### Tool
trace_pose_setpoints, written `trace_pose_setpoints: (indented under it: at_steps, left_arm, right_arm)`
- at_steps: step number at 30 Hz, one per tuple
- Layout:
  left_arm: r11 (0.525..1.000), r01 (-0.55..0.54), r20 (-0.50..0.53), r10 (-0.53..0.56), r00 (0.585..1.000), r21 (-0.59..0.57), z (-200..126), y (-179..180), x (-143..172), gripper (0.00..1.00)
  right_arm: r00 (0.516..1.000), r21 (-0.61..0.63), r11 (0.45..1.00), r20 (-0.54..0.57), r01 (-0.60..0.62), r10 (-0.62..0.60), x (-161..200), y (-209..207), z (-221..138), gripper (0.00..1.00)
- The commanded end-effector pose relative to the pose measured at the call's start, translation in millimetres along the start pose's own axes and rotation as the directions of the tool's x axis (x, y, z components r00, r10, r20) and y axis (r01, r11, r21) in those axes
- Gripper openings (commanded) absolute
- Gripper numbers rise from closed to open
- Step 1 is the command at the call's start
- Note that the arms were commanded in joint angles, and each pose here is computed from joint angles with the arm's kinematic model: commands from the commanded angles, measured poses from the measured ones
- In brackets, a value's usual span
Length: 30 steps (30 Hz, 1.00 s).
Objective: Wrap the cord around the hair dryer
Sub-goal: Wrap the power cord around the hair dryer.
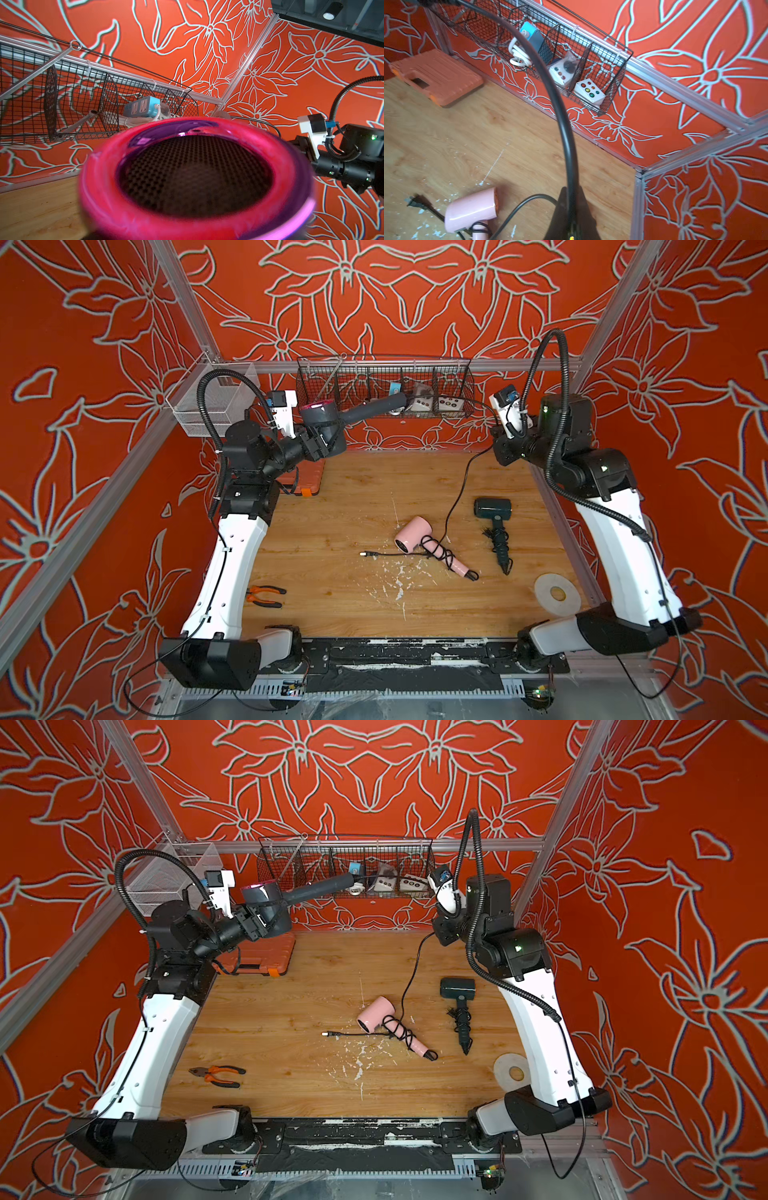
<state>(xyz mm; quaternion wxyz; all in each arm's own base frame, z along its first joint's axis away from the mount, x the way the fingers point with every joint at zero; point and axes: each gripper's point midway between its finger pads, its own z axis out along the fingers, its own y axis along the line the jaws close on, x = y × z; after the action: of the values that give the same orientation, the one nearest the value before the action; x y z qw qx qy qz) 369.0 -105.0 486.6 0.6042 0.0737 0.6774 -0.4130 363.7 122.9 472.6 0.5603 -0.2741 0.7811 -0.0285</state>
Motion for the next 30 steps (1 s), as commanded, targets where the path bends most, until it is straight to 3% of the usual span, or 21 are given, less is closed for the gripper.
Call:
trace_pose_setpoints:
  at_steps: [1,5,11,17,18,22,24,26,30]
  left_arm:
    - [0.995,-0.073,0.077,0.068,0.995,0.067,-9.8,-26.4,-24.0,0.0]
    - [0.995,-0.071,0.067,0.067,0.995,0.067,-9.6,-26.6,-22.9,0.0]
    - [0.997,-0.078,0.041,0.077,0.996,0.026,-13.1,-21.7,-10.4,0.0]
    - [0.995,-0.099,0.036,0.099,0.994,-0.019,-12.6,-13.2,-7.3,0.0]
    - [0.994,-0.104,0.036,0.104,0.994,-0.023,-11.3,-12.1,-8.3,0.0]
    - [0.991,-0.124,0.035,0.126,0.991,-0.048,-7.5,-6.5,-13.9,0.0]
    - [0.988,-0.14,0.033,0.142,0.989,-0.062,-5.9,-4.6,-16.5,0.0]
    - [0.986,-0.151,0.032,0.153,0.988,-0.07,-4.3,-2.8,-18.8,0.0]
    - [0.988,-0.144,0.032,0.147,0.989,-0.063,-2.0,-1.5,-19.2,0.0]
  right_arm:
    - [0.996,0.083,0.993,-0.024,0.089,-0.088,-2.5,-19.4,-6.5,0.0]
    - [0.993,0.023,0.996,-0.08,0.087,-0.085,11.3,-9.0,14.5,0.0]
    - [0.95,-0.185,0.981,-0.313,-0.051,-0.01,102.0,52.0,87.1,0.0]
    - [0.917,-0.247,0.951,-0.39,-0.188,0.08,158.1,86.7,131.0,0.0]
    - [0.913,-0.246,0.949,-0.399,-0.196,0.085,162.8,87.4,134.5,0.05]
    - [0.901,-0.244,0.944,-0.42,-0.222,0.103,166.8,84.5,133.2,0.45]
    - [0.9,-0.251,0.937,-0.419,-0.244,0.122,163.0,85.5,123.8,0.6]
    - [0.898,-0.266,0.924,-0.415,-0.275,0.147,159.4,88.7,112.1,0.68]
    - [0.89,-0.372,0.857,-0.416,-0.355,0.188,157.5,113.8,82.6,0.73]
